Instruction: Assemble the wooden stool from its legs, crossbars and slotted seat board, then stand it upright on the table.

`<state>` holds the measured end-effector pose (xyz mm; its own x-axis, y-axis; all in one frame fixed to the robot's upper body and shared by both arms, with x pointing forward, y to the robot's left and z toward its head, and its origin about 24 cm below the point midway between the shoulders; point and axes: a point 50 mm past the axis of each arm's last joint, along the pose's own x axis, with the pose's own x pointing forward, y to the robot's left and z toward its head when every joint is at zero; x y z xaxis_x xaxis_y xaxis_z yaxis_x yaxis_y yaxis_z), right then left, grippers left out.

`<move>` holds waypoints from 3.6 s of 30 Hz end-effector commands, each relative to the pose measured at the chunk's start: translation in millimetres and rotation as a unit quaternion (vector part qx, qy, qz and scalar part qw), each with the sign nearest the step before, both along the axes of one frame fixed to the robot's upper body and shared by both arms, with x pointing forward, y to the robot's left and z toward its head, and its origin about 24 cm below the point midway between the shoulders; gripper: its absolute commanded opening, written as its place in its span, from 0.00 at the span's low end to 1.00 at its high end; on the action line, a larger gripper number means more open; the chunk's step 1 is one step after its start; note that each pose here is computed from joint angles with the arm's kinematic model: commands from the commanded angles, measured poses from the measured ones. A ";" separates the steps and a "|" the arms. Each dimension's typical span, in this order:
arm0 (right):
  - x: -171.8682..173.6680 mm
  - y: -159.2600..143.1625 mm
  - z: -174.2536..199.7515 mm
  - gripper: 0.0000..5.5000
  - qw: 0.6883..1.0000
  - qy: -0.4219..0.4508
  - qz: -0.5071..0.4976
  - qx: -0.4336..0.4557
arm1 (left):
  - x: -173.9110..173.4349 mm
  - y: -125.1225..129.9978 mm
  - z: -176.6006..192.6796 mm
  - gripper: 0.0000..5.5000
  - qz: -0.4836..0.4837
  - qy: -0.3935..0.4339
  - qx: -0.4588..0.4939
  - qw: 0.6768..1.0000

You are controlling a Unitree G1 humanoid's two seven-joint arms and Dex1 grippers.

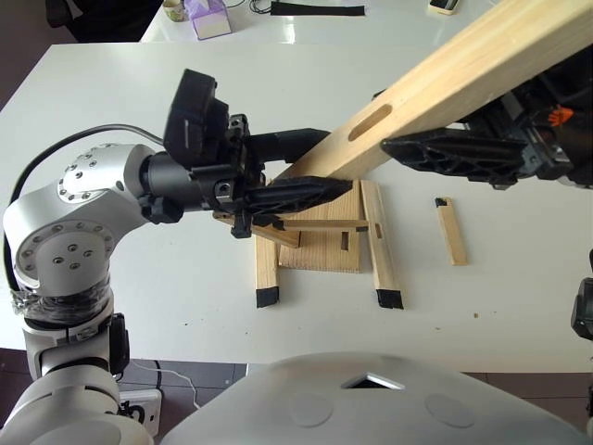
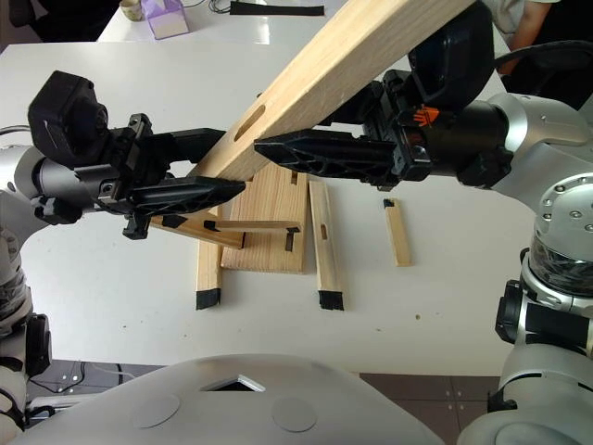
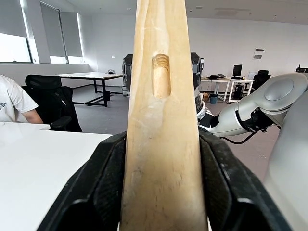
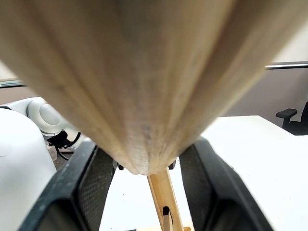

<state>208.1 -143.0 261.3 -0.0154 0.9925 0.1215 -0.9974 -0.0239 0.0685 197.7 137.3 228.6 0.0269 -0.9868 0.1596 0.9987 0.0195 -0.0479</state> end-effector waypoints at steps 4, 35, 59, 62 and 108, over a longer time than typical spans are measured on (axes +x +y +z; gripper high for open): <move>1.5 0.2 -7.6 0.36 0.999 -0.026 -0.021 -0.031 | 13.6 2.0 3.6 0.43 0.044 0.016 -0.010 0.999; -19.3 -47.0 -99.4 0.36 0.952 -0.105 -0.151 -0.246 | 32.3 110.0 -147.0 0.64 0.215 0.000 0.317 0.924; -30.8 -20.3 -110.1 0.36 0.964 -0.095 -0.104 -0.224 | 18.3 85.7 -138.1 0.64 0.108 0.004 0.299 0.948; -29.3 -17.1 -106.4 0.36 0.967 -0.097 -0.104 -0.212 | 17.0 84.5 -139.2 0.64 0.106 0.004 0.299 0.948; -12.4 -54.5 -151.1 0.36 0.929 -0.021 -0.082 -0.361 | 2.4 77.3 -159.5 0.64 0.151 0.023 0.295 0.943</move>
<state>195.0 -172.9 142.1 0.1497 0.9296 -0.3369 -0.9814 0.0983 -0.1648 200.7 215.3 69.9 0.2967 -0.8566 -0.4221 0.9456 0.3252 0.0048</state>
